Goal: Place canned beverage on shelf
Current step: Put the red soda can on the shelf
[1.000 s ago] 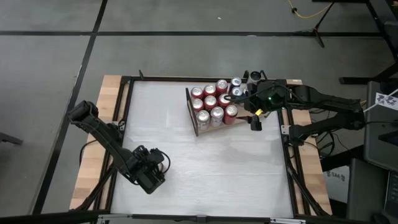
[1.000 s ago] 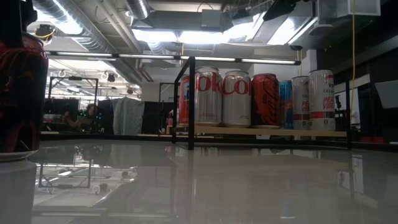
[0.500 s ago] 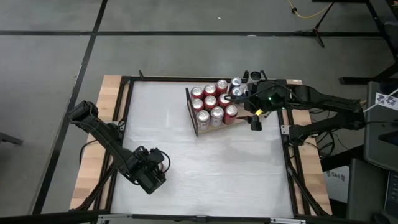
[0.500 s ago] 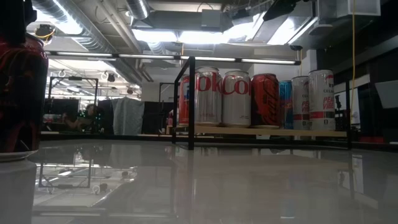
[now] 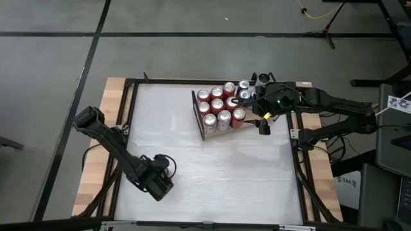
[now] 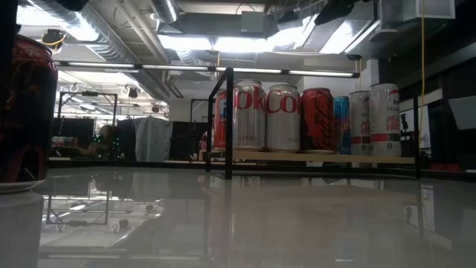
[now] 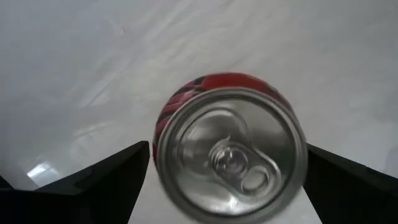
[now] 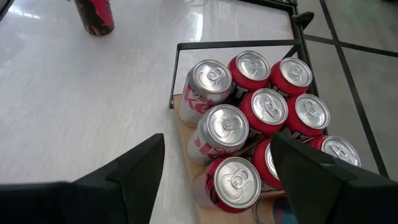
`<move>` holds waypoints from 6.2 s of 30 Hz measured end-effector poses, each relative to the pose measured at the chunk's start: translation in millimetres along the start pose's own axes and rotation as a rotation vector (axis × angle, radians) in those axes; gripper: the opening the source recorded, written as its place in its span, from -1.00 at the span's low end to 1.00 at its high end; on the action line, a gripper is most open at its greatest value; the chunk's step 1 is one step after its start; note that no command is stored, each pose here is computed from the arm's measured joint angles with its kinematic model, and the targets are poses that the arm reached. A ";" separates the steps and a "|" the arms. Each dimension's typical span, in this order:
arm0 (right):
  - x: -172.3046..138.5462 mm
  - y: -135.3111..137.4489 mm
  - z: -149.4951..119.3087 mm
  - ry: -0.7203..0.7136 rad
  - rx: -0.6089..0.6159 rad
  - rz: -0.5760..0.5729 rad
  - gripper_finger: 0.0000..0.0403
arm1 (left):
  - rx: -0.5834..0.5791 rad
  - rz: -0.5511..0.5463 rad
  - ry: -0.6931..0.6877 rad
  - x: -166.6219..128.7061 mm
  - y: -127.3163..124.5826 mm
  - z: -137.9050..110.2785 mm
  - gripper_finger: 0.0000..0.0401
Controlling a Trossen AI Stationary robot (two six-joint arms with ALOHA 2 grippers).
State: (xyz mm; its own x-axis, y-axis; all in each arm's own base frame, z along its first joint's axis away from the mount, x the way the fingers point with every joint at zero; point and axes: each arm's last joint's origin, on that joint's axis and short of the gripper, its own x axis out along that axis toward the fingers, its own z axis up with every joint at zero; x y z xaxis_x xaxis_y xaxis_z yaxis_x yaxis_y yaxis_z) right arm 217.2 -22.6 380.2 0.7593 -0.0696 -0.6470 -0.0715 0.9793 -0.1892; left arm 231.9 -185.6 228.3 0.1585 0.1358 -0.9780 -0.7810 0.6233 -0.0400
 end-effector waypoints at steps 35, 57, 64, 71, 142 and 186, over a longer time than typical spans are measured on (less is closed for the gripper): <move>-0.1 0.0 0.1 -0.001 0.000 0.000 0.40 | 0.659 -0.163 -0.056 8.1 -13.1 100.1 0.38; 0.0 0.0 0.1 -0.001 0.001 0.000 0.40 | 1.357 -0.268 -0.099 30.5 3.0 141.0 0.42; -0.1 0.0 0.1 -0.001 0.001 0.000 0.40 | 1.356 -0.266 -0.106 30.4 2.6 141.3 0.53; -0.1 0.0 0.1 -0.001 0.001 0.000 0.40 | 1.340 -0.251 -0.124 29.7 2.3 142.3 0.63; -0.1 0.1 0.1 -0.001 0.001 0.000 0.40 | -0.321 -0.245 0.054 30.3 2.9 147.1 0.89; -0.1 0.0 0.1 -0.001 0.000 0.000 0.40 | 1.112 -0.314 0.175 30.6 27.1 147.2 0.42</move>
State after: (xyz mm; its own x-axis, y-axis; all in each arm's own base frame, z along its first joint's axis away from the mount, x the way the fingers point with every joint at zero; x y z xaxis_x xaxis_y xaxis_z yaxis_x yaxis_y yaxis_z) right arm 217.2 -22.6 380.3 0.7601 -0.0691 -0.6462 -0.0715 0.9794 -0.1888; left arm 304.4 -51.2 227.5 0.0977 -0.1975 -0.9754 0.2512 0.9533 -0.1679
